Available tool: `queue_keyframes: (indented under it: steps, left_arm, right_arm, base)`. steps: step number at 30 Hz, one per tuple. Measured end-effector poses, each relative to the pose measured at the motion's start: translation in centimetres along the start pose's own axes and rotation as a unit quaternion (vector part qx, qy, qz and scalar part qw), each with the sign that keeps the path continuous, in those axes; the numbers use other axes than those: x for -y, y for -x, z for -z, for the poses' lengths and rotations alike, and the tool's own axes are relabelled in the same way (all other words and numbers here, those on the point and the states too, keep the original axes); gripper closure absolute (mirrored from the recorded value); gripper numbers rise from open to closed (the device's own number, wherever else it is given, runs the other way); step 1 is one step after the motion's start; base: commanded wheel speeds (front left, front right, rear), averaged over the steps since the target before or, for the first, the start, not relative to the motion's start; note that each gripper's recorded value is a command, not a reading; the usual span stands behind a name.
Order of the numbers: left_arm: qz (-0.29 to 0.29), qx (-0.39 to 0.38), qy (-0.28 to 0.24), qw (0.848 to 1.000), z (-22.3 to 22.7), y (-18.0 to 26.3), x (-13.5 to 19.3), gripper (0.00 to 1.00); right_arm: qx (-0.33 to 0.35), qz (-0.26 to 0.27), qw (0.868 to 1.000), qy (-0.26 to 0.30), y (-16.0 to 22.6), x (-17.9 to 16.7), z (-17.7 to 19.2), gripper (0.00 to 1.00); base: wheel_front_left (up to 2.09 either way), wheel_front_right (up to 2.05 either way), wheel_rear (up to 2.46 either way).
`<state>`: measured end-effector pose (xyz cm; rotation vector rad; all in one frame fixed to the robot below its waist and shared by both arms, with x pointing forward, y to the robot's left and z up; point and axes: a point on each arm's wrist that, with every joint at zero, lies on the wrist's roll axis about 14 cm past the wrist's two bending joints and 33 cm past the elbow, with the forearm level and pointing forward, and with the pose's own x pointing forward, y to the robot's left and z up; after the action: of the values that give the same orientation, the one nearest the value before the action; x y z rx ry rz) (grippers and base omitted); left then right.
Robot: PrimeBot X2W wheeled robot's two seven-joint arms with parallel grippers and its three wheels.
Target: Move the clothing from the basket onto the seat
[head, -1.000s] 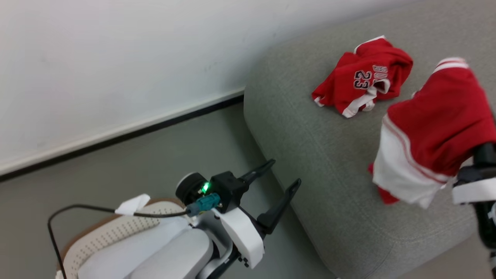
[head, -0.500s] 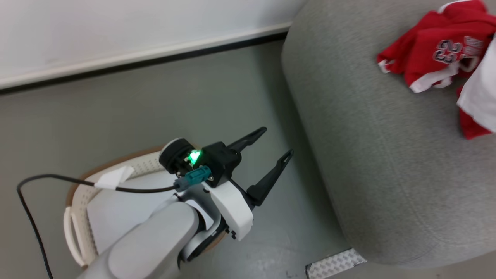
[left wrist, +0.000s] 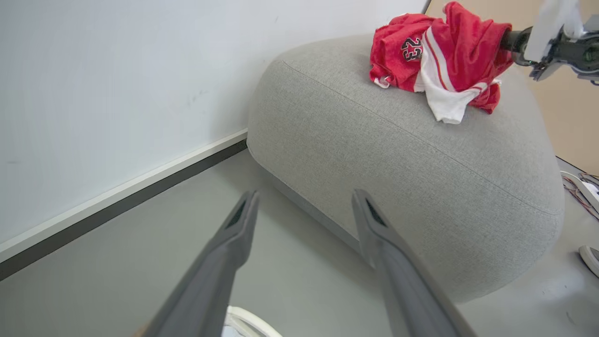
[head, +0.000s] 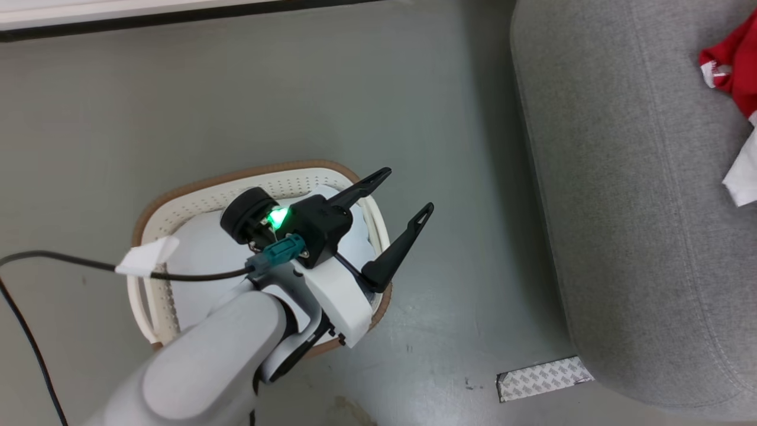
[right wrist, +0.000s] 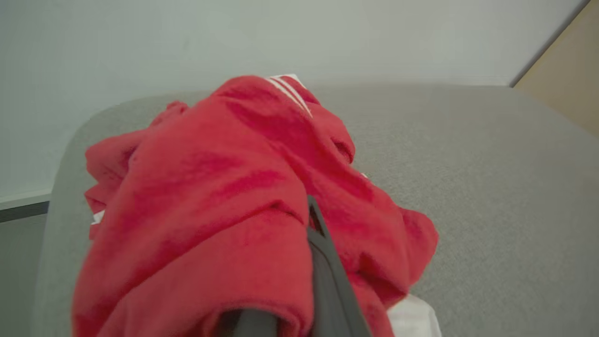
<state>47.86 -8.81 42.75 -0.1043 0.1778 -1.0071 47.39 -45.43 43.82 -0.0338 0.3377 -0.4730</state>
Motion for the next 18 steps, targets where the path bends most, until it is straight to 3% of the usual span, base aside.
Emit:
queue_keyframes:
  steps: [3,4,5,18]
  left_arm:
    - [-0.003,0.004,-0.002,1.000,-0.3,0.1,0.0,0.00]
    - [-0.003,0.006,-0.002,1.000,-0.5,0.1,0.0,0.00]
    - [-0.004,0.010,-0.003,1.000,-0.7,0.1,0.1,0.00]
    - [-0.019,0.031,-0.010,0.999,-3.4,1.4,1.4,0.00]
  right_arm:
    - [-0.043,-0.003,0.999,-0.002,0.0,-0.3,1.5,0.51]
    - [-0.048,-0.003,0.999,-0.006,0.0,-0.2,1.5,0.21]
    - [-0.054,-0.002,0.999,-0.005,0.0,0.0,1.4,0.03]
    - [-0.112,-0.044,0.993,0.003,3.2,-0.6,1.2,0.00]
  base:
    - [0.00,0.00,0.00]
    - [0.00,0.00,0.00]
    - [0.00,0.00,0.00]
    - [0.00,0.00,0.00]
